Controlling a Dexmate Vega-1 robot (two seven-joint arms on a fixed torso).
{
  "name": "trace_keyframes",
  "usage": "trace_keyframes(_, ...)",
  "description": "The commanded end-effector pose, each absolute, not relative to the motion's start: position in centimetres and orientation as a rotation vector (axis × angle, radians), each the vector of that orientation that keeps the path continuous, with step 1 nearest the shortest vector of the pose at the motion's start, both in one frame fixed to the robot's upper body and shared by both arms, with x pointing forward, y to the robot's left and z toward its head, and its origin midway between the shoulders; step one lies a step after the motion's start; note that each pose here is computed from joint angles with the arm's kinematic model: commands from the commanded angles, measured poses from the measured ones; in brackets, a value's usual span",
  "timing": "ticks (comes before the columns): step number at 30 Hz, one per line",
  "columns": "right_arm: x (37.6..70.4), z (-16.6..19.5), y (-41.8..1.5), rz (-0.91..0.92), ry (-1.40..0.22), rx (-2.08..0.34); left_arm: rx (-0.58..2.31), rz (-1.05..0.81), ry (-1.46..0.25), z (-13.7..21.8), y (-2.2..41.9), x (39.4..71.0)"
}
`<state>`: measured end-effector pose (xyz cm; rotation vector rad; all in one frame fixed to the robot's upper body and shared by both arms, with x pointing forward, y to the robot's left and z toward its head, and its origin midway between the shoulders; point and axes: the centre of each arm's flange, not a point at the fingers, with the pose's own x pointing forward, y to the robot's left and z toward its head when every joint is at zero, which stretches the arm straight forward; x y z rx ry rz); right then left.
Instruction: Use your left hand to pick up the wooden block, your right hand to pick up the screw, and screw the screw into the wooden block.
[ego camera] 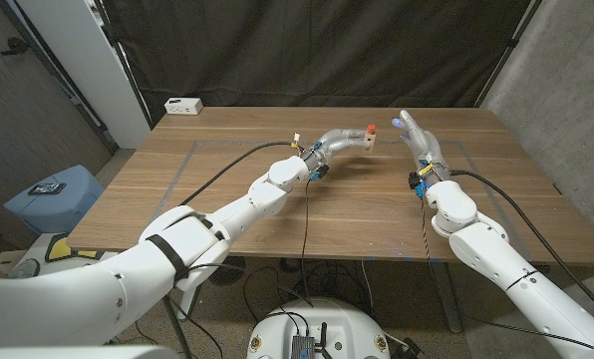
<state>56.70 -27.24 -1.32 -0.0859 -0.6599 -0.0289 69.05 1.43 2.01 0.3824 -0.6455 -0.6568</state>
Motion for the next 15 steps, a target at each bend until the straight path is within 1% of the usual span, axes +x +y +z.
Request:
trace_keyframes(1, 56.5, -2.2, -26.3, -0.036, -0.675, -0.070, 0.386, -0.655, -0.644, 1.6, 1.7, 68.8)
trace_keyframes(15, 56.6, -2.5, -24.5, 0.018, -0.669, -0.072, 0.383, -0.657, -0.645, 1.4, 1.8, 68.7)
